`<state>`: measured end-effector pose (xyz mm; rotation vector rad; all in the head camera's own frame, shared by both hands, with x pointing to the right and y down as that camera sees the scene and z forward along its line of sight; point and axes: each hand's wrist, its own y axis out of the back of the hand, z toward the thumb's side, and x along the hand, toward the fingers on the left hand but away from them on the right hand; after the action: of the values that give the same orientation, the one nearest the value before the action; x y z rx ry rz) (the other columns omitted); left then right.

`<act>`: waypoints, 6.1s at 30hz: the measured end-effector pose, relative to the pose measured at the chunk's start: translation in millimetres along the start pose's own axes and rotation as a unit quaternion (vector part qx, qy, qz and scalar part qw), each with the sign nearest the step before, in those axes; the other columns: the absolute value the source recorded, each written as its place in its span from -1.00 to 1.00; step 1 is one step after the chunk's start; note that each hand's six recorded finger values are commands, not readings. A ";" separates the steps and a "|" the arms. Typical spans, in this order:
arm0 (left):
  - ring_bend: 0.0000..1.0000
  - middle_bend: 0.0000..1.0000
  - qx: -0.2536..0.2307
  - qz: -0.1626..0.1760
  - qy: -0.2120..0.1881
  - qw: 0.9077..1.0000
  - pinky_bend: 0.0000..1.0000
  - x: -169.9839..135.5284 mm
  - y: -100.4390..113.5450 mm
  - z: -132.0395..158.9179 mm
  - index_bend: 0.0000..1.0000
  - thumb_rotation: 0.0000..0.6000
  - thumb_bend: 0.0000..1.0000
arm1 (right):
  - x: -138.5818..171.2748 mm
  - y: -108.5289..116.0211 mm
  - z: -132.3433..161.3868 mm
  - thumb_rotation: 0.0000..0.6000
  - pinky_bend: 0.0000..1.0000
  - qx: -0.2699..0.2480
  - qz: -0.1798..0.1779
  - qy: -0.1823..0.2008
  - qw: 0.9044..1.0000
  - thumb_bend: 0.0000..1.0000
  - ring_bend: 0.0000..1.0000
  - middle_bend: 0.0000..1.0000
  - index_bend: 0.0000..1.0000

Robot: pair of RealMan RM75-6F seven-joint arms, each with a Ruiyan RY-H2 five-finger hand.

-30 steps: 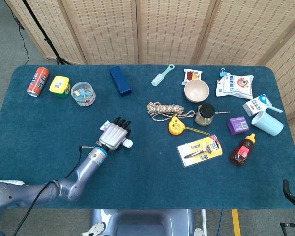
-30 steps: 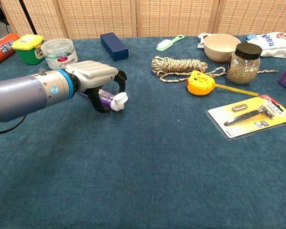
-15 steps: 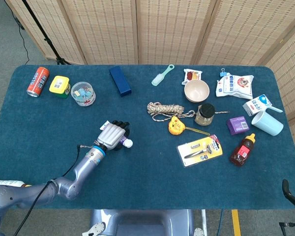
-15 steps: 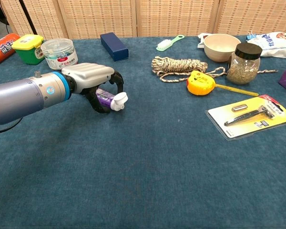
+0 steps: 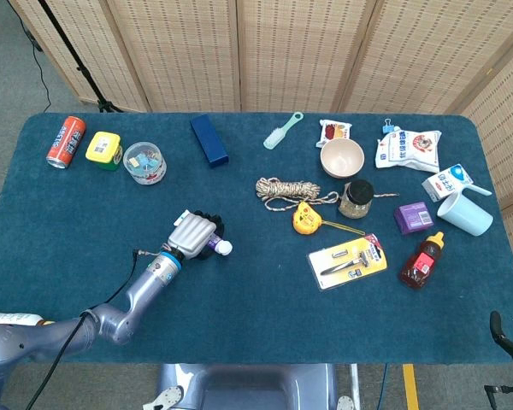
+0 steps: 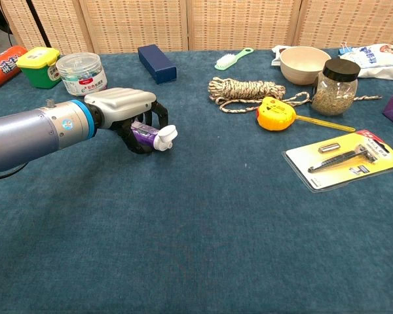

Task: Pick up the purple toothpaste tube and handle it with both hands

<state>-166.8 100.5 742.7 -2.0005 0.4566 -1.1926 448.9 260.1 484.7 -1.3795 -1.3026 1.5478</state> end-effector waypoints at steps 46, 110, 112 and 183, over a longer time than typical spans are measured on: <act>0.09 0.10 0.018 0.018 -0.059 0.998 0.16 -44.9 59.5 -7.3 0.19 1.00 0.52 | -27.1 -4.8 37.1 1.00 -1.00 -0.059 0.033 0.085 0.994 -0.08 -1.00 -1.00 -0.87; 0.09 0.12 0.024 -0.041 -0.077 0.996 0.16 -36.9 149.0 52.8 0.21 1.00 0.52 | -81.7 -97.3 227.8 1.00 -1.00 -0.203 0.206 0.382 0.878 -0.08 -1.00 -1.00 -0.75; 0.09 0.12 0.030 -0.040 -0.075 0.996 0.16 -36.0 150.9 54.9 0.21 1.00 0.52 | -82.7 -97.9 230.9 1.00 -1.00 -0.203 0.207 0.384 0.877 -0.08 -1.00 -1.00 -0.75; 0.10 0.12 0.047 -0.042 -0.056 0.996 0.16 -14.2 156.9 89.6 0.20 1.00 0.51 | -79.7 -105.2 273.4 1.00 -1.00 -0.198 0.220 0.410 0.863 -0.07 -1.00 -1.00 -0.79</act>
<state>-85.7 44.2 590.8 -2.0100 0.2579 -1.1258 187.0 149.6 591.2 -2.3755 -0.7934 0.7344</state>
